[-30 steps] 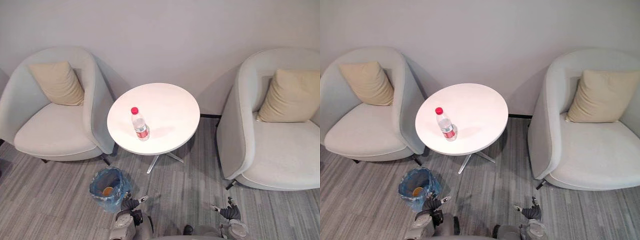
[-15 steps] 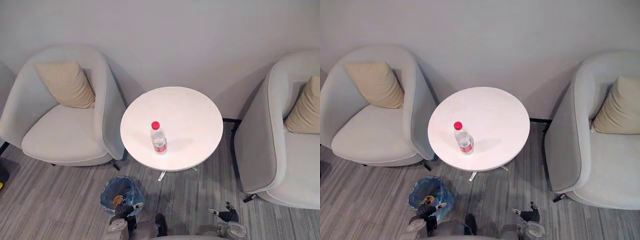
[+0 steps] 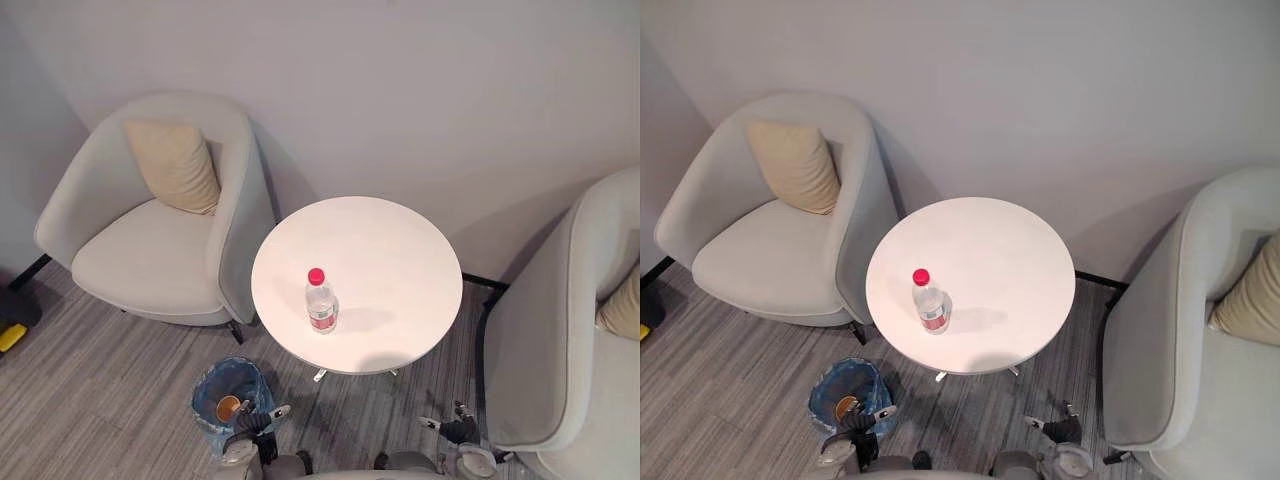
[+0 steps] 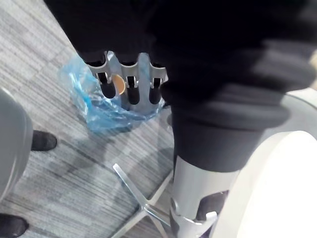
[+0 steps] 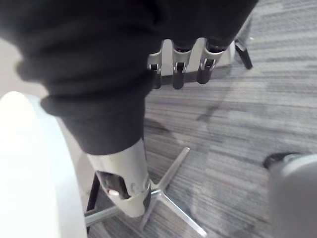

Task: Gather rubbish on tea table into small bin, then transfer packed bag to large trash can.

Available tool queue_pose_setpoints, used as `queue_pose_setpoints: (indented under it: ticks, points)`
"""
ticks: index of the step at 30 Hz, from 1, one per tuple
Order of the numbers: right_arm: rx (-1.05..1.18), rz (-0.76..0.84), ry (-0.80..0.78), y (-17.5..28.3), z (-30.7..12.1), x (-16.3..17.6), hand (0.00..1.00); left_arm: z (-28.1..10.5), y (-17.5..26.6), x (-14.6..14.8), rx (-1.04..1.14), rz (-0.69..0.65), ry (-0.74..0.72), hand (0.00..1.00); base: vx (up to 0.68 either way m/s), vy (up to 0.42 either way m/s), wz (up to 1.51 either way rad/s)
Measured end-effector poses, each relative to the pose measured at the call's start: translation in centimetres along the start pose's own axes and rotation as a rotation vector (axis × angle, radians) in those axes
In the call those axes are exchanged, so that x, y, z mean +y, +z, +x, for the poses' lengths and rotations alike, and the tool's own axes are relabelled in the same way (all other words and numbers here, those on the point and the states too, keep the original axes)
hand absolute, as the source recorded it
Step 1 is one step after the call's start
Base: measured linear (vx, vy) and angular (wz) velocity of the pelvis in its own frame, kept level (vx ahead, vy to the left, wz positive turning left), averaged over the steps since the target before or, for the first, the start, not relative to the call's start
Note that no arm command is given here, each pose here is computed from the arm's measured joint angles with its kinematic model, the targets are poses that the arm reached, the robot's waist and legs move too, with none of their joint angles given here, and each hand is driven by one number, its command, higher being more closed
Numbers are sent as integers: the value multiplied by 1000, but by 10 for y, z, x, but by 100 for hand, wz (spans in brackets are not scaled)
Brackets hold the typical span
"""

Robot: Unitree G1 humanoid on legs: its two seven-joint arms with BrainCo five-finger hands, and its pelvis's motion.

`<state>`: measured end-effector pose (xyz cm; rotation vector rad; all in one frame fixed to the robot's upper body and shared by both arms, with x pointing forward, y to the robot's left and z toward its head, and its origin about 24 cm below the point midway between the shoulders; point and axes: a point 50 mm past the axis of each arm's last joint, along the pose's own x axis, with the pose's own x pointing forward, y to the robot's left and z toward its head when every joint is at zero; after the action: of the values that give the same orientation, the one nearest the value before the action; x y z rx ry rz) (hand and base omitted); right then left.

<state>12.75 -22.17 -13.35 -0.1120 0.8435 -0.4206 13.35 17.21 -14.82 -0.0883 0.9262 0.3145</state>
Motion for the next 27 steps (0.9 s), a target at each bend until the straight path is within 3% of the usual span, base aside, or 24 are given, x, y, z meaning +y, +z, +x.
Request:
queue_pose_setpoints:
  ticks: [10, 18, 27]
  points:
    - [3, 50, -19, -5, -3, -11, 0, -1, -4, 9, 6, 65, -14, 0, -17, 16, 4]
    - [-352, -27, -49, 73, -5, -38, 0, -4, -13, 18, 26, 154, -33, 0, -37, 5, 9]
    - [-475, -104, -14, 99, -8, -44, 0, -5, -17, 22, 32, 207, -58, 0, -1, 0, 1]
